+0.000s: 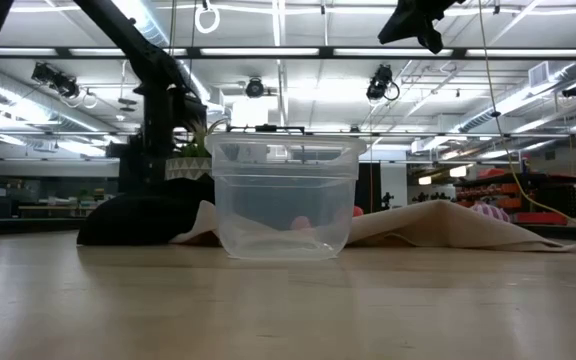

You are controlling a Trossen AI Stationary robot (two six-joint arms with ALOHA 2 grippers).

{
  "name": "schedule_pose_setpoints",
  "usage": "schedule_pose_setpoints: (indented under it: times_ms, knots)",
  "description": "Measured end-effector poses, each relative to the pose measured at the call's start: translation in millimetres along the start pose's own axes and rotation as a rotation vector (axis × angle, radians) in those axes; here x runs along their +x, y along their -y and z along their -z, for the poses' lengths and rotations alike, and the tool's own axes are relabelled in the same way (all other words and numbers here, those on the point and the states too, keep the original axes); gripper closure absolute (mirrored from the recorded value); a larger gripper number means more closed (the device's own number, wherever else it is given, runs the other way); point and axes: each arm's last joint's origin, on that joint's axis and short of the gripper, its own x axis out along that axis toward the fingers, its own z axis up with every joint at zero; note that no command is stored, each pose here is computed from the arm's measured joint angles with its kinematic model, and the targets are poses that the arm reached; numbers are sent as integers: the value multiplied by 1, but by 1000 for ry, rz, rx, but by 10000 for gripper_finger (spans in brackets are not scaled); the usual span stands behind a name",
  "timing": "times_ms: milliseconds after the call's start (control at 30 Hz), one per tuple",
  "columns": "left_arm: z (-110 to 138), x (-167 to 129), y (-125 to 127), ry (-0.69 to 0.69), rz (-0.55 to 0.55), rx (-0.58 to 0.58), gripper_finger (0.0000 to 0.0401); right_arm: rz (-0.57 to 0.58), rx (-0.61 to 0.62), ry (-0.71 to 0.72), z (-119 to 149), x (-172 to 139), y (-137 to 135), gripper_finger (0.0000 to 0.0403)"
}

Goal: Pick and placing Produce into tupperware
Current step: Put the watermelon into the transparent container

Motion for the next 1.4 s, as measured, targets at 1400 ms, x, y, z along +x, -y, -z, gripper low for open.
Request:
schedule_pose_setpoints:
  times_ms: [1400]
  knots:
    - [9,27,8,-60,-59,36,133,-7,-26,-1,0,0,0,360]
